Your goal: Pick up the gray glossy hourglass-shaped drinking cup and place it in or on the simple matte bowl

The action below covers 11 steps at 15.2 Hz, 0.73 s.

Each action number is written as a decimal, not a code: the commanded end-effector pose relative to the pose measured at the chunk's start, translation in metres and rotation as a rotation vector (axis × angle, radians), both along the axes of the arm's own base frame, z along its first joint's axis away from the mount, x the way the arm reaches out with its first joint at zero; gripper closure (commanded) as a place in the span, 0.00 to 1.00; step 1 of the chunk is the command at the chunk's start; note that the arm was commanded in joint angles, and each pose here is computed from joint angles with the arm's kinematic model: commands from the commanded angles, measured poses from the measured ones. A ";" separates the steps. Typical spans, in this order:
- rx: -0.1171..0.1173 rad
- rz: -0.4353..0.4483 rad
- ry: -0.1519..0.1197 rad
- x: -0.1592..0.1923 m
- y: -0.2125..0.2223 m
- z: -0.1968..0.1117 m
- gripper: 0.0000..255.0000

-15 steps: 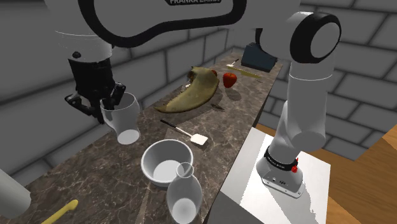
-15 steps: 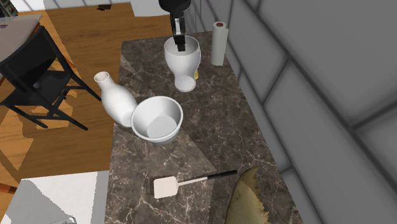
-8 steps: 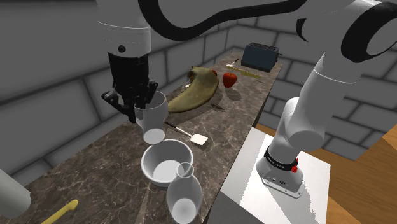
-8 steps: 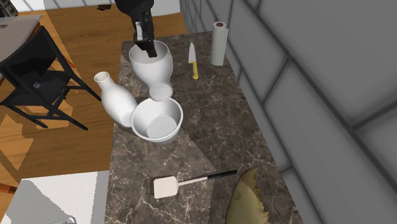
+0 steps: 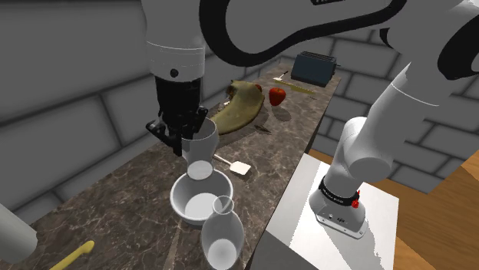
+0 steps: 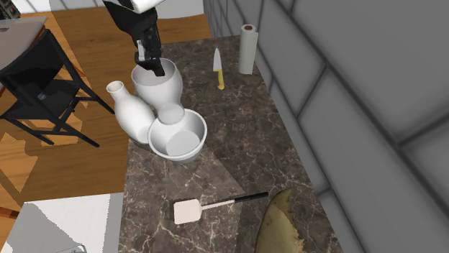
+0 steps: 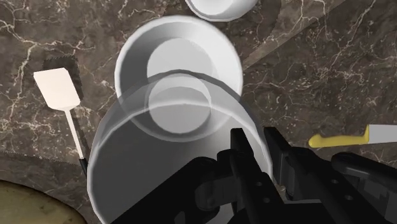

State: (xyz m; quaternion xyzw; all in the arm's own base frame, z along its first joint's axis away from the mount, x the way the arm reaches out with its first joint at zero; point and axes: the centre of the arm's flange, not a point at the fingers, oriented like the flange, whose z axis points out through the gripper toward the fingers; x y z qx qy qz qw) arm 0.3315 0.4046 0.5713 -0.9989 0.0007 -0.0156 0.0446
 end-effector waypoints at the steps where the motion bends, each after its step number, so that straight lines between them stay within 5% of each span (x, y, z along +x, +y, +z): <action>1: 0.001 0.000 -0.001 -0.001 0.000 -0.011 1.00; 11: 0.001 0.000 -0.001 -0.001 0.000 -0.064 1.00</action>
